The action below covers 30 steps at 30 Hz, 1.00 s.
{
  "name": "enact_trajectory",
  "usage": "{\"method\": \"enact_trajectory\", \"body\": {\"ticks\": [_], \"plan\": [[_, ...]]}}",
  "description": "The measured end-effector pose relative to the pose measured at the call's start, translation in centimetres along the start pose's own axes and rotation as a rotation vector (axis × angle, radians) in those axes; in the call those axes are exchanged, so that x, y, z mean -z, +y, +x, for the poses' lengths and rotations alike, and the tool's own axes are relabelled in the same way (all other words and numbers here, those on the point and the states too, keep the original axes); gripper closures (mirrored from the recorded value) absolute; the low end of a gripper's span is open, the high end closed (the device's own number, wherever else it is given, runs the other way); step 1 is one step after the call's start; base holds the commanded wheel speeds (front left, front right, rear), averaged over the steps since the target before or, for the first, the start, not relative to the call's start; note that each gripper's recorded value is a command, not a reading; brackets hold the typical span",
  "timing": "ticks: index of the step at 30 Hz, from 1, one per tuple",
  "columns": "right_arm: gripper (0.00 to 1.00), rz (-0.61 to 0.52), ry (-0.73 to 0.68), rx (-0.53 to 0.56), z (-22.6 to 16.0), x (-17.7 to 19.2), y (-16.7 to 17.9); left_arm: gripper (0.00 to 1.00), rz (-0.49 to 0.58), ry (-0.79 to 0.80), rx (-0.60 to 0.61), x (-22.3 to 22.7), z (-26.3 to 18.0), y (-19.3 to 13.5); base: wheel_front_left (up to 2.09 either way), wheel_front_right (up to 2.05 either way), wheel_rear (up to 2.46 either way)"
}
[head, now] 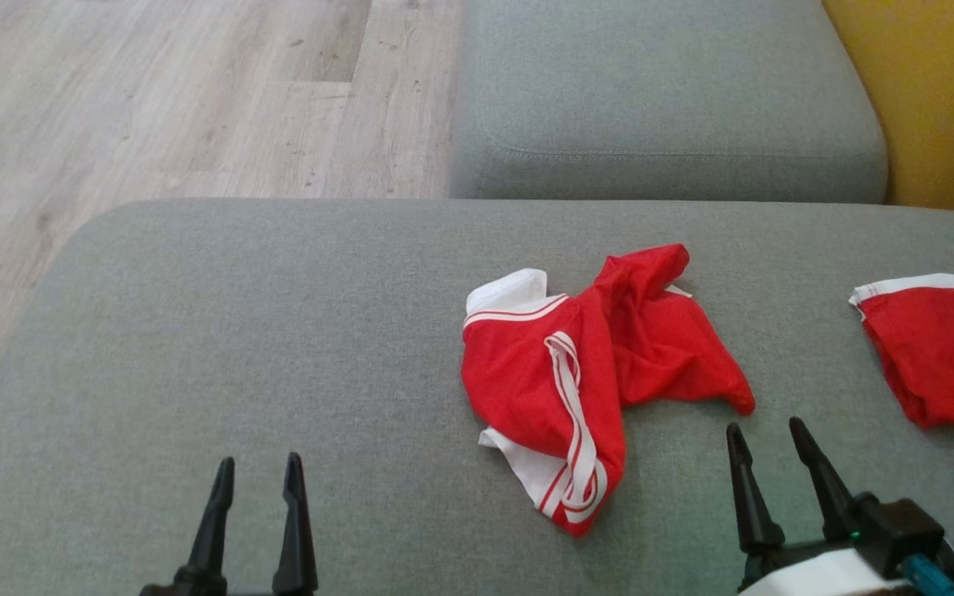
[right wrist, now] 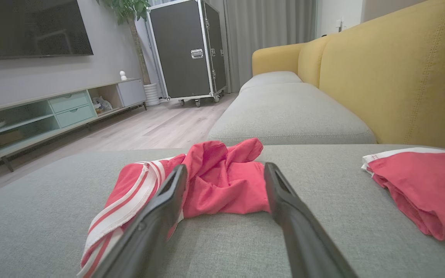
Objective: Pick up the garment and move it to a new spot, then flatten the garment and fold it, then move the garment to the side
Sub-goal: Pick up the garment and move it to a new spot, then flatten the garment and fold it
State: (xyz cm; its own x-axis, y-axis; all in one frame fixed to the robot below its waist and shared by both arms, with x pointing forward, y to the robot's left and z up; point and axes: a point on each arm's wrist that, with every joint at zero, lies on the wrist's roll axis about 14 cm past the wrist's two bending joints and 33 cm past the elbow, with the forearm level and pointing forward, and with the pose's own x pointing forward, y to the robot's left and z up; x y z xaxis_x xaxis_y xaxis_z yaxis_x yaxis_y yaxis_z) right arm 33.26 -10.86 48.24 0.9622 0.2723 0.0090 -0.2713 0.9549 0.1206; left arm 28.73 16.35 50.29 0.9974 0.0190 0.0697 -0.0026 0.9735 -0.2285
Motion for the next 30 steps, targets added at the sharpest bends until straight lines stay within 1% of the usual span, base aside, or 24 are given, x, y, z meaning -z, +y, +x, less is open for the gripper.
{"method": "enact_trajectory", "body": {"ticks": [10,18,30], "plan": [[0.0,0.008,0.019,-0.009,-0.5,0.7,0.4,0.0,0.034,0.002,-0.001,0.1,-0.6,0.1,0.0,0.0,0.0],[0.0,0.008,0.019,-0.009,-0.6,0.7,0.5,0.0,0.029,0.0,0.021,0.1,-0.6,-0.3,0.0,0.0,0.0],[0.0,0.004,0.04,-0.014,-1.1,1.3,0.8,0.0,0.025,0.026,0.018,0.9,-1.0,-0.3,0.0,0.0,0.0]]}}
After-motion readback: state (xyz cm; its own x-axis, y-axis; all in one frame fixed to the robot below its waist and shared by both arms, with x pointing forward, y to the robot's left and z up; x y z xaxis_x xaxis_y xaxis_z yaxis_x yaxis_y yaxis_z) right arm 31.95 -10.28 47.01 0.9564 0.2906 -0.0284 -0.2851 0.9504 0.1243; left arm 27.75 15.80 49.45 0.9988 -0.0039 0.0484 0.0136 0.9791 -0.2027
